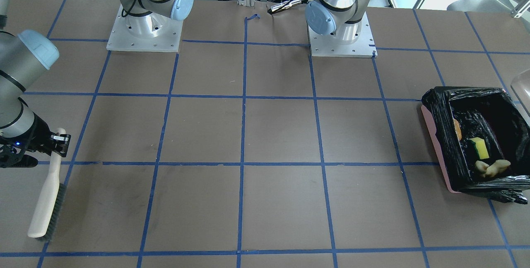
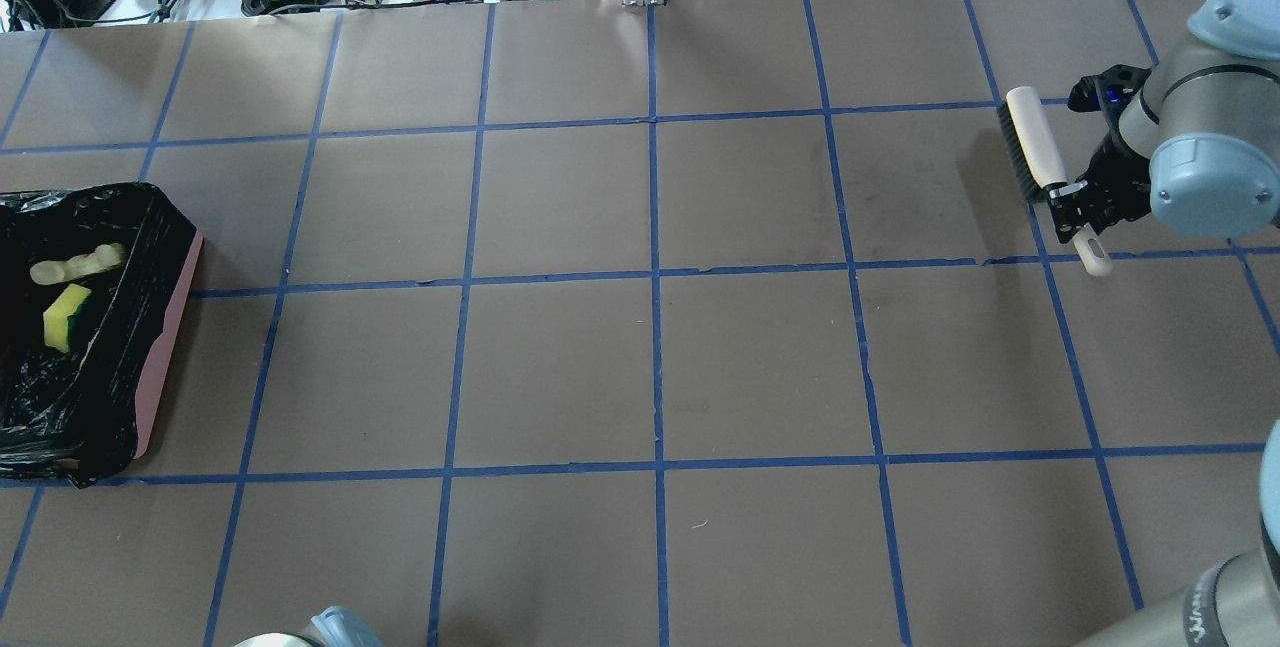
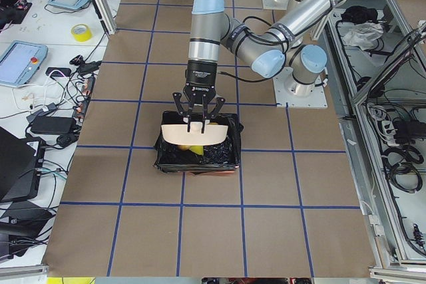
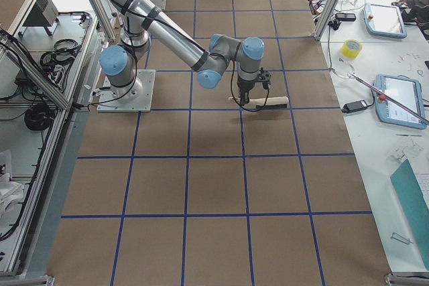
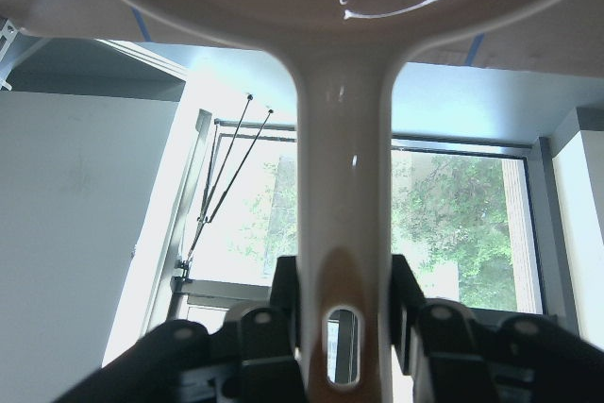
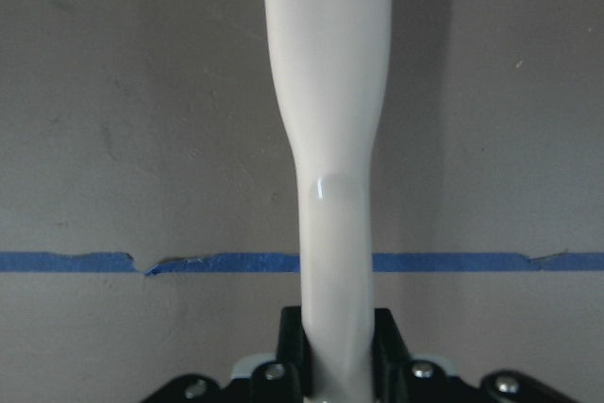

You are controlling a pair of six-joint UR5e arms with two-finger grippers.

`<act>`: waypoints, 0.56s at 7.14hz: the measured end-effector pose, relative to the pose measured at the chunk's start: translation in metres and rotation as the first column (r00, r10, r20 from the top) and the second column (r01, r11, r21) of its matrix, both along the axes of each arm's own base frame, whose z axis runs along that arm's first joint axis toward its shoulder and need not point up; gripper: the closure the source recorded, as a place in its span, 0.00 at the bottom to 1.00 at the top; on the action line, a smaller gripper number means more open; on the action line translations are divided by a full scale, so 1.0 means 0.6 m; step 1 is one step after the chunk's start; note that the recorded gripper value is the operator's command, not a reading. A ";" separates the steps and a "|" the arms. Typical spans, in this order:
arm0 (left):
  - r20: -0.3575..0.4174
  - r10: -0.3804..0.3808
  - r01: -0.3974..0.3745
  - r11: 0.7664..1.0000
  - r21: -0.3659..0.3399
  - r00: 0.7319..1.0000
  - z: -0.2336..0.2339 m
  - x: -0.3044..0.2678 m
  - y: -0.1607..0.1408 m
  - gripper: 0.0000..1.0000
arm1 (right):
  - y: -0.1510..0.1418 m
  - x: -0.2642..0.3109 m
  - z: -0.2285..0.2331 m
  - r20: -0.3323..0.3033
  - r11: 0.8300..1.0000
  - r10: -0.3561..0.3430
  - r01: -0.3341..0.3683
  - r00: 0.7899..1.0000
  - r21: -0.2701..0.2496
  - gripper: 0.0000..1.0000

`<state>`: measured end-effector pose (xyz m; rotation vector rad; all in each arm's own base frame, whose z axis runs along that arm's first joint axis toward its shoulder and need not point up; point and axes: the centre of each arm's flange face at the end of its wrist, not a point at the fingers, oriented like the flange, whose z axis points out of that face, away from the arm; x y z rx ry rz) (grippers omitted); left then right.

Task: Sweep and dump trash into bin
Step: 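Tip dustpan with left gripper to dump items into bag while right withdraws brush, then lower dustpan onto table with left gripper while right lowers brush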

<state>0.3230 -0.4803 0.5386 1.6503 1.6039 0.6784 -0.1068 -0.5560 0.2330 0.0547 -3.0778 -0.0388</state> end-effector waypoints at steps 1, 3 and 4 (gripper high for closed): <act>-0.002 -0.090 0.090 0.995 -0.035 0.996 0.006 -0.033 -0.026 1.00 | 0.004 0.002 -0.006 0.005 1.000 0.004 -0.004 1.000 0.004 1.00; -0.092 -0.277 0.260 0.951 -0.167 0.956 -0.004 -0.151 -0.099 1.00 | 0.009 0.005 -0.010 0.021 1.000 0.000 -0.001 1.000 0.024 1.00; -0.200 -0.306 0.251 0.933 -0.258 0.931 -0.021 -0.210 -0.129 1.00 | 0.011 0.006 -0.008 0.028 0.999 -0.004 0.003 1.000 0.037 1.00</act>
